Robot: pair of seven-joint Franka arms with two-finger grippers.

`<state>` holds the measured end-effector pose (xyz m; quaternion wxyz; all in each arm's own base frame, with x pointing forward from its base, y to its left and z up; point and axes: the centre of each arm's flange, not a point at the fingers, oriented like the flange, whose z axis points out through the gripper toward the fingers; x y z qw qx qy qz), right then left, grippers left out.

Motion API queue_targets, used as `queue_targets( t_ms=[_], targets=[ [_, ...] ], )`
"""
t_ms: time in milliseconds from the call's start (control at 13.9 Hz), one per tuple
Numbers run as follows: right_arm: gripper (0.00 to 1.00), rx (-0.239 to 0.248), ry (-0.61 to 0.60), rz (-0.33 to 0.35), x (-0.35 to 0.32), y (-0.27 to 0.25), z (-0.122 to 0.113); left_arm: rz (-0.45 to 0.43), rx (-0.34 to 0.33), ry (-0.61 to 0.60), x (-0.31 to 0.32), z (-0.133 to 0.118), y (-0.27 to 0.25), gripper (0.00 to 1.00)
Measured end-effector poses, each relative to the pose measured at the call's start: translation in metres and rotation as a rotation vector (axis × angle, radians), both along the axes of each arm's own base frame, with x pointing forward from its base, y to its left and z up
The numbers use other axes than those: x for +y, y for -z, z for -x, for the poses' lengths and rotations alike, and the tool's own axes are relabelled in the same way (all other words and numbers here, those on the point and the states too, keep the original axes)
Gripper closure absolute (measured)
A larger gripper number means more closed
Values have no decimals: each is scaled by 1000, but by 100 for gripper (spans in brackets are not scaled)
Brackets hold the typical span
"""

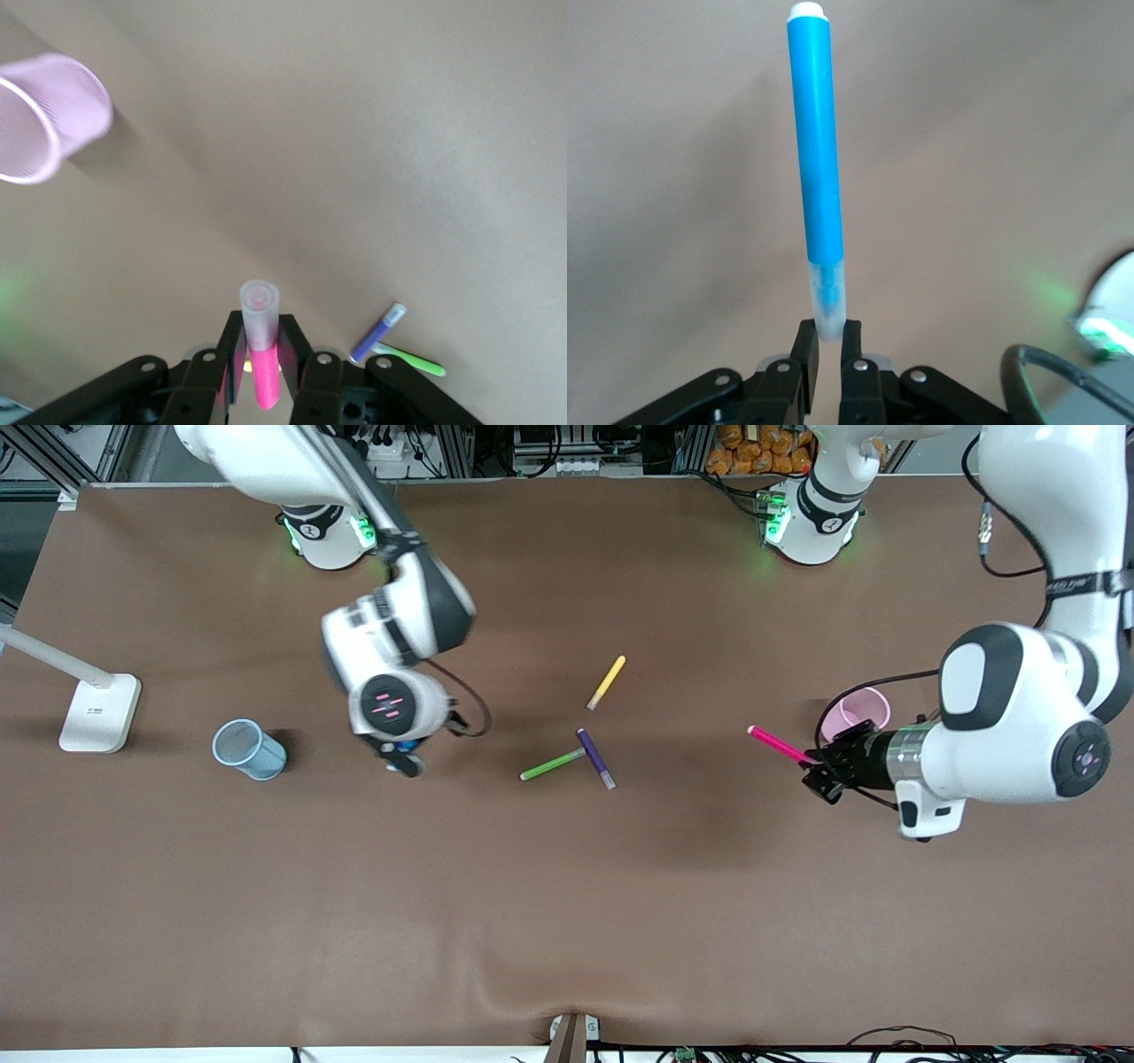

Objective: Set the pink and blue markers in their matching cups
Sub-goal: 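Carry the pink marker to the pink cup while the right gripper carries blue, then drop the pink marker into the pink cup while the right gripper drops blue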

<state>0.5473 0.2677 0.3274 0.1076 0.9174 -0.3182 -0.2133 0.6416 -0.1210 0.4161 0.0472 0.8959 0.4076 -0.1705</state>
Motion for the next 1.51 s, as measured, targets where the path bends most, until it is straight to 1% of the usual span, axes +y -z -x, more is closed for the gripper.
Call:
queue_targets(
  t_ms=[144,360,504,648,864,1081,1225,1513],
  targets=[
    [85,65,-11,-42,-59,-18,-11,-55,-39,91,7,5,-19,80],
    [85,134,-18,-134,-151,-34,-24,-119,-60,181,18,10,-31,80],
    [85,152,-18,-194,-203,-36,-29,-145,-56,215,28,13,-29,80],
    [85,157,-10,-231,-237,-35,-30,-168,-49,238,47,17,-25,80],
    [85,169,-24,-284,-272,-29,-28,-163,-72,261,73,25,-21,80],
    [85,191,-4,-302,-293,-16,-25,-185,-113,292,87,38,-8,80],
    [85,209,6,-314,-305,-4,-23,-184,-136,309,100,46,3,80],
    [85,252,19,-351,-331,25,-18,-183,-163,316,112,61,25,80]
  ],
)
